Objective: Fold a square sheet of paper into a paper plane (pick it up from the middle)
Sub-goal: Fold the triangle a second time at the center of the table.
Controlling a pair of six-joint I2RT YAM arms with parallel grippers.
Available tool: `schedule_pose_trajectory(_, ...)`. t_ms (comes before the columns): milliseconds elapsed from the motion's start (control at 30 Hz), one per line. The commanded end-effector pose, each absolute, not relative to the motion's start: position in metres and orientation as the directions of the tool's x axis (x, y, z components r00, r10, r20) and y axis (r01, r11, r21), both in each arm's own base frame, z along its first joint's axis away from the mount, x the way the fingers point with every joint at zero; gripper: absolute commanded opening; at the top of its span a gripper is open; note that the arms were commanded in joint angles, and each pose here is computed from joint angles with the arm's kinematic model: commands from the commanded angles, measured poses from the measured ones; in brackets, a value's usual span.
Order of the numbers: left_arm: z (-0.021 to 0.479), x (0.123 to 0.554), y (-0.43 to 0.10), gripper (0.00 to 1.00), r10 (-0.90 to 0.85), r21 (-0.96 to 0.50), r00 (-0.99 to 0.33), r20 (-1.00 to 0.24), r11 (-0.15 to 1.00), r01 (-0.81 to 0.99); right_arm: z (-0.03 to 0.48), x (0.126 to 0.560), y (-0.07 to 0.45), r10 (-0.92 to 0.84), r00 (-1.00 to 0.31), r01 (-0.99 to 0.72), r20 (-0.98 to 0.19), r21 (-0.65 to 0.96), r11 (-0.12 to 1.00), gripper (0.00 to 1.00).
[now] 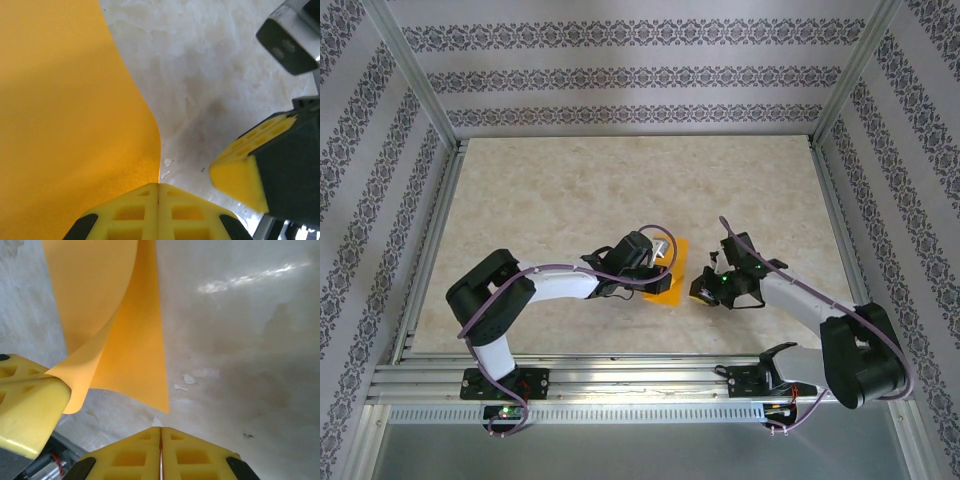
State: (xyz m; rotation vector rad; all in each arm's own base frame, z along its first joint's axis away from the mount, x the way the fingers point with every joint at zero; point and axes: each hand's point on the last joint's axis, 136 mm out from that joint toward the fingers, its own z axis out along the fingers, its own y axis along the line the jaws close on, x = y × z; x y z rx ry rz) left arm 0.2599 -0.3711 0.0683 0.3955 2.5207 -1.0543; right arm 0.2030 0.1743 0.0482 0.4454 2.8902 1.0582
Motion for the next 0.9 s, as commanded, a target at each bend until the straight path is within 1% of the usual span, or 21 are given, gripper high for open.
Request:
schedule_pose_trajectory(0, 0.086, 0.268, -0.372, 0.00, 0.014, -0.653, -0.890, -0.456, 0.673, 0.346, 0.058, 0.209, 0.194, 0.268, -0.960, 0.254, 0.084, 0.668, 0.700, 0.08)
schedule_pose_trajectory(67, 0.086, 0.269, -0.366, 0.00, -0.017, -0.652, -0.893, -0.449, 0.690, 0.315, 0.057, 0.212, 0.201, 0.266, -0.962, 0.238, 0.060, 0.660, 0.712, 0.07)
schedule_pose_trajectory(167, 0.083, 0.269, -0.364, 0.00, -0.034, -0.657, -0.893, -0.448, 0.691, 0.303, 0.049, 0.217, 0.204, 0.300, -0.952, 0.268, 0.062, 0.647, 0.714, 0.05)
schedule_pose_trajectory(300, 0.081, 0.267, -0.369, 0.00, -0.014, -0.665, -0.899, -0.437, 0.678, 0.314, 0.042, 0.221, 0.205, 0.338, -0.940, 0.283, 0.048, 0.660, 0.696, 0.03)
schedule_pose_trajectory(467, 0.076, 0.265, -0.370, 0.00, -0.016, -0.678, -0.906, -0.424, 0.669, 0.305, 0.033, 0.218, 0.209, 0.342, -0.937, 0.295, 0.068, 0.679, 0.672, 0.02)
schedule_pose_trajectory(600, 0.076, 0.265, -0.371, 0.00, -0.023, -0.685, -0.906, -0.423, 0.662, 0.303, 0.024, 0.212, 0.209, 0.329, -0.940, 0.303, 0.089, 0.661, 0.686, 0.02)
schedule_pose_trajectory(733, 0.074, 0.265, -0.372, 0.00, -0.015, -0.684, -0.907, -0.421, 0.662, 0.306, 0.013, 0.210, 0.203, 0.317, -0.945, 0.294, 0.077, 0.623, 0.725, 0.02)
schedule_pose_trajectory(867, 0.070, 0.265, -0.371, 0.00, -0.008, -0.677, -0.908, -0.418, 0.669, 0.306, 0.000, 0.201, 0.183, 0.286, -0.956, 0.279, 0.066, 0.501, 0.819, 0.02)
